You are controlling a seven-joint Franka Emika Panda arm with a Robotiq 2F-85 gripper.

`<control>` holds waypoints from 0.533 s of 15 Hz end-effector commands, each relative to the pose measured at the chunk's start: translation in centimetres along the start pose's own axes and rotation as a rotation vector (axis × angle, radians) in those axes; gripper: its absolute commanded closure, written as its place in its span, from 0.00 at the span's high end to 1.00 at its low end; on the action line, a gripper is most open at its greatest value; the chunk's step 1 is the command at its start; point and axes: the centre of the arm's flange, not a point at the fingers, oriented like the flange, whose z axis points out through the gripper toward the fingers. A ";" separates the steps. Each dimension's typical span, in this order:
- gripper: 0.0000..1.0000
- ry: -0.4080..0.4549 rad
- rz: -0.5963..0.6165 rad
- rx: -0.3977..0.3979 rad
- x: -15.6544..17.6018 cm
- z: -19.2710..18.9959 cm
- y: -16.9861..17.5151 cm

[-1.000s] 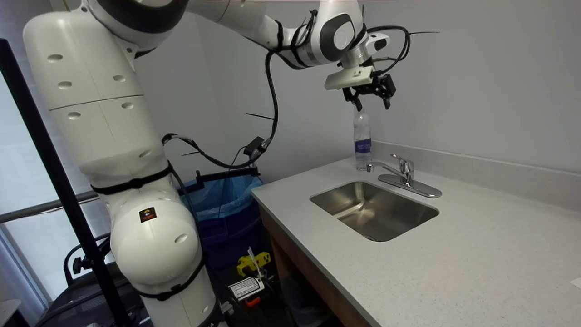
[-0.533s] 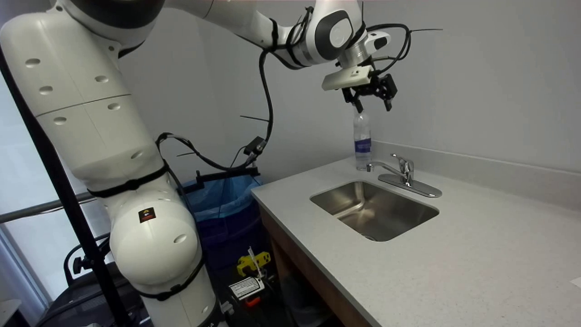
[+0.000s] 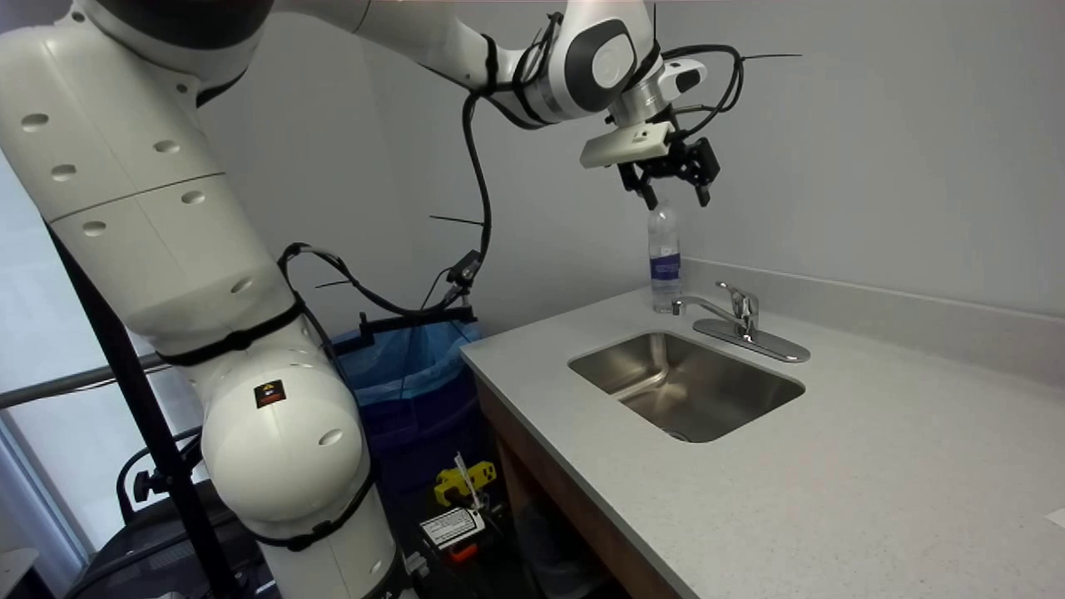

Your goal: Push the faucet of the sink to the right.

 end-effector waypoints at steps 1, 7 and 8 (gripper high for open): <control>1.00 0.000 0.007 0.000 -1.2 -1.5 -0.2; 1.00 0.008 0.000 -0.002 -0.1 -0.6 0.0; 1.00 0.008 0.000 -0.002 -0.1 -0.6 0.0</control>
